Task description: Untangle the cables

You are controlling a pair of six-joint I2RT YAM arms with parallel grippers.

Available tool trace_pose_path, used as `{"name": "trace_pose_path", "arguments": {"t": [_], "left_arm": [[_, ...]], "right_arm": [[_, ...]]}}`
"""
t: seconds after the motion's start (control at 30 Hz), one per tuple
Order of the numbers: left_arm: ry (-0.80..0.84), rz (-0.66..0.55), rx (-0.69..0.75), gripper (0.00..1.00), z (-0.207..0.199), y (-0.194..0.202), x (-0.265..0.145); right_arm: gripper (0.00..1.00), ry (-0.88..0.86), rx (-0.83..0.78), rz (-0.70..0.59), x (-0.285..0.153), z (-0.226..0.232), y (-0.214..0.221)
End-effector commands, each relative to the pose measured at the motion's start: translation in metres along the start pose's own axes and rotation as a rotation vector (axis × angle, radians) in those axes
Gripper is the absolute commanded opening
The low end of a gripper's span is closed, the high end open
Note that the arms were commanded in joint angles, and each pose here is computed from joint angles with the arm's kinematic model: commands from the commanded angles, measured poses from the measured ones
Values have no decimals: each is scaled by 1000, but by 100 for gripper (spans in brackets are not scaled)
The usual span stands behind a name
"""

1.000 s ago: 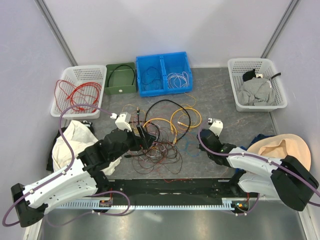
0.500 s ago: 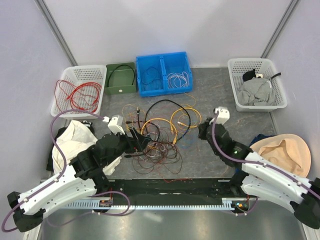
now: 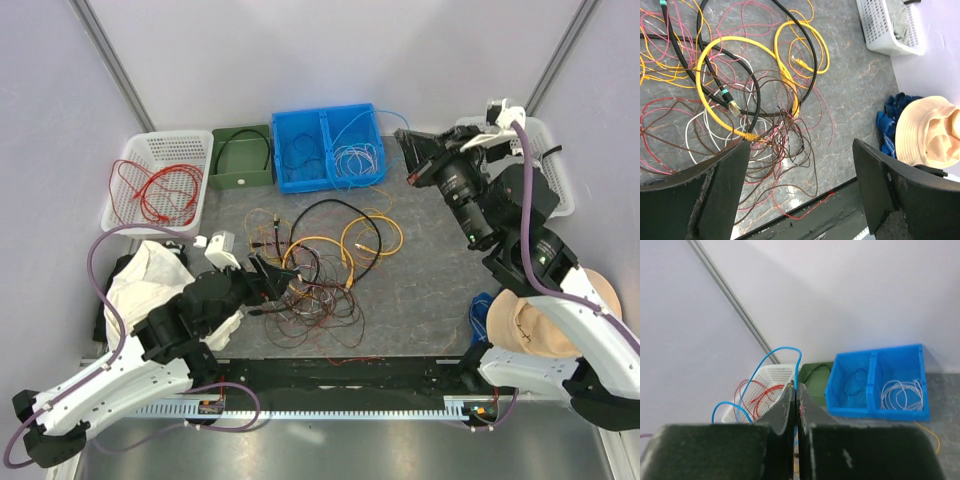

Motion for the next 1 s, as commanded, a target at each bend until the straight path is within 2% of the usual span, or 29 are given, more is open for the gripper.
{"name": "trace_pose_path", "arguments": {"t": [0.0,0.13,0.4,0.43,0.7,0.83,0.97], "left_arm": [[-3,-55,-39,90,-3,-7,-2],[0,-57,-45,89,0,-6,-5],[-15,-97,-40,89,7,-14,-19],[-10,-108,-34,89,7,-16,-22],[-37,-172,-1,88,21,-21,-32],[-34,-211,23,89,27,-23,-36],[-11,-257,12,89,29,-28,-44]], "right_arm": [[0,-55,-59,47,21,15,1],[0,-19,-76,102,52,19,30],[0,49,-112,127,118,20,78],[0,52,-123,157,132,19,95],[0,159,-149,164,205,-22,137],[0,160,-160,177,240,-37,167],[0,157,-151,133,271,-52,180]]}}
Point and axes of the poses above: each gripper's point midway between its finger pads, its own x axis out along the fingers, its own z axis along the line the jaws close on, y = z × x, the point moved 9 cm from there along -x, back along the fingers, and after that the axes turned 5 degrees about -x, right-handed, at the moved point
